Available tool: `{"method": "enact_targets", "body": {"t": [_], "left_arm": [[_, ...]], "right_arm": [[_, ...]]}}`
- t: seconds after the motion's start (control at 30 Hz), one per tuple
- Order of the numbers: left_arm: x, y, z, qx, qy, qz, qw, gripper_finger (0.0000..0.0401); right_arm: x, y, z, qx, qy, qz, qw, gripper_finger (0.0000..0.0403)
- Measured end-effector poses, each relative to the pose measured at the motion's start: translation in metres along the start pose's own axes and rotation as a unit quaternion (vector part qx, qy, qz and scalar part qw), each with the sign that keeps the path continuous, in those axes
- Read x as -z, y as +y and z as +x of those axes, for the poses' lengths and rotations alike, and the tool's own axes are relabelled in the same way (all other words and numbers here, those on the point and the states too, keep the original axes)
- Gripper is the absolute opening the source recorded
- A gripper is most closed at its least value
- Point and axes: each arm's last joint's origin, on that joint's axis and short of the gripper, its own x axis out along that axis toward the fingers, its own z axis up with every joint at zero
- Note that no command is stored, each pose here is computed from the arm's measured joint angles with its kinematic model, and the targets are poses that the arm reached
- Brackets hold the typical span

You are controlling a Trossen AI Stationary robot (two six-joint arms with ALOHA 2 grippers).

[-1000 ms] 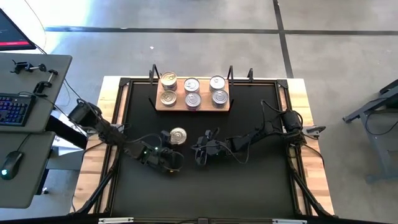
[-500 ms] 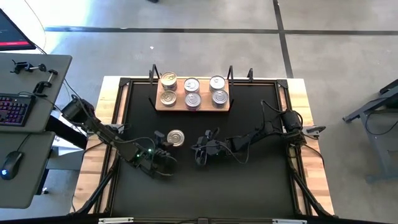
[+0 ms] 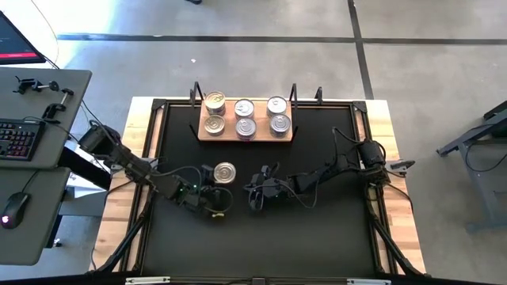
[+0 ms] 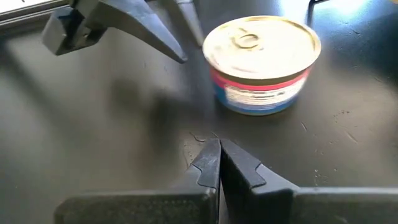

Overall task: Stack canned seafood by type on shelf
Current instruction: Stack the blue tuna can on top of the other blue tuna can on the shelf

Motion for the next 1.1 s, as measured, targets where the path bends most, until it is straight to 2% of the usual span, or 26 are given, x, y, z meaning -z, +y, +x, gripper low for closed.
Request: {"method": "enact_targets", "body": {"t": [0.1,0.23,0.33,0.43,0.5,0.6,0.73,0.83,1.03,1.1], "left_arm": [[-0.002,0.003,0.002,-0.003,-0.005,-0.007,1.0,0.0115],[-0.009,-0.001,-0.001,-0.001,-0.042,0.011,0.999,0.0162],[-0.012,-0.001,-0.002,-0.004,-0.054,0.021,0.998,0.0177],[-0.008,0.006,0.005,-0.038,-0.045,-0.004,0.998,0.0177],[-0.001,0.011,0.013,-0.046,-0.044,-0.032,0.997,0.017],[0.013,0.013,0.026,-0.001,-0.06,-0.055,0.997,0.0156],[0.03,0.015,0.034,-0.01,-0.07,-0.091,0.993,0.0128],[0.039,0.014,0.037,-0.024,-0.059,-0.091,0.994,0.0097],[0.04,0.015,0.037,-0.035,-0.054,-0.081,0.995,0.0014],[0.041,0.015,0.037,-0.044,-0.05,-0.079,0.995,0.0007]], "right_arm": [[0.0,0.0,0.0,0.0,0.0,0.0,1.0,0.0],[0.0,0.0,0.0,0.0,0.0,0.0,1.0,0.0],[0.0,0.0,0.0,0.0,0.0,0.0,1.0,0.0],[0.0,0.0,0.0,0.0,0.0,0.0,1.0,0.0],[0.0,0.0,0.0,0.0,0.0,-0.001,1.0,0.0],[0.0,0.0,0.0,0.0,0.0,-0.002,1.0,0.0],[0.0,0.0,0.0,0.001,0.002,-0.003,1.0,0.0],[0.001,0.0,0.0,0.001,0.003,-0.003,1.0,0.0],[0.0,0.0,0.0,0.001,0.003,-0.001,1.0,0.0],[0.001,0.0,0.0,0.001,0.003,-0.001,1.0,0.0]]}}
